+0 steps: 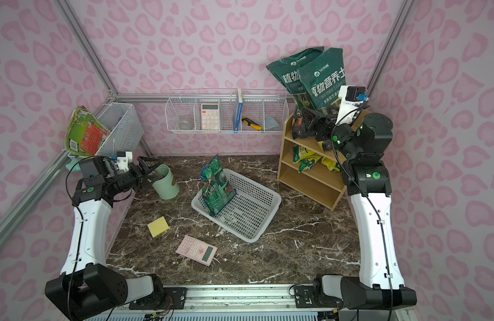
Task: Take down the fertilizer bag from the shelf
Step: Pick up the fertilizer bag from the shelf, then place the fertilizer bag in the storage box, then pick up the fertilizer bag from the shelf.
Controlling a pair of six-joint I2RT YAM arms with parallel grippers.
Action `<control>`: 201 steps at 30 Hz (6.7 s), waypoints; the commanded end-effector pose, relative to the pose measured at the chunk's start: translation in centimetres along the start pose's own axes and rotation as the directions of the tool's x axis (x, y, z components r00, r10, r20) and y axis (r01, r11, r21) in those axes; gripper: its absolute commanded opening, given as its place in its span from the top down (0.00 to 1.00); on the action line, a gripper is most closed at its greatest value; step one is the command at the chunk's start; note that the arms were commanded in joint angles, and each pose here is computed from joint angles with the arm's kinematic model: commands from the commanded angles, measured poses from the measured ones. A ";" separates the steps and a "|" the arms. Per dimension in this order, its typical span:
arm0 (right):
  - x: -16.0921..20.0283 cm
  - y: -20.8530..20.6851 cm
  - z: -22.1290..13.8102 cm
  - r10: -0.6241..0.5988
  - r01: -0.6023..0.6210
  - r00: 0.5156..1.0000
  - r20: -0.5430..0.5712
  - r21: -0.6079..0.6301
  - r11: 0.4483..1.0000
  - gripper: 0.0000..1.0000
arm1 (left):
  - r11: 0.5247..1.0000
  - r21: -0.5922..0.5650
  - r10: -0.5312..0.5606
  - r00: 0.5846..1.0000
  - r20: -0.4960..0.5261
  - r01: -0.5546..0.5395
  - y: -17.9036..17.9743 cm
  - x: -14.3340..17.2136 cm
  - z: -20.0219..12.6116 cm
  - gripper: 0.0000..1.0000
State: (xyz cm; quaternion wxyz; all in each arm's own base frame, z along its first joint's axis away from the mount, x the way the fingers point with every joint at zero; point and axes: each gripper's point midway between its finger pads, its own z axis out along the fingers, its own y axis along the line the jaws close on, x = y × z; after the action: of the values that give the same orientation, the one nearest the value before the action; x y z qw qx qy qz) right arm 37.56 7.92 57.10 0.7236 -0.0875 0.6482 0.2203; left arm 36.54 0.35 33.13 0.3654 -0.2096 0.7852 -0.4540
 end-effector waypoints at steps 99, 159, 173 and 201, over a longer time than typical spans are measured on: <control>25.8 20.6 12.7 -0.100 0.004 0.953 -0.287 -0.318 0.948 1.00 | 0.997 0.043 -0.060 0.998 0.016 0.059 1.2 -1.6 0.0 0.01; 19.0 25.9 5.6 -0.215 0.212 0.977 -0.003 -0.151 0.966 0.00 | 0.997 0.043 -0.063 0.998 0.016 0.062 1.3 -1.6 0.0 0.01; 11.3 5.3 5.5 0.157 -0.152 0.988 0.003 0.246 0.957 0.00 | 0.997 0.044 -0.065 0.998 0.016 0.064 1.3 -1.7 0.0 0.01; 12.8 -4.8 10.9 -0.012 0.274 0.908 -0.419 0.573 0.772 0.00 | 0.996 0.042 -0.073 0.997 0.013 0.072 1.5 -1.5 0.1 0.01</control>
State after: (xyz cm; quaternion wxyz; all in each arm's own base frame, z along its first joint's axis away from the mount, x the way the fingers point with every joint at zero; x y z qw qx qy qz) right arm 50.64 13.28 45.85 0.5938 0.0485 0.8025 -0.0338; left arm 37.45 2.11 32.03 0.3517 -0.2428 0.7674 -0.4779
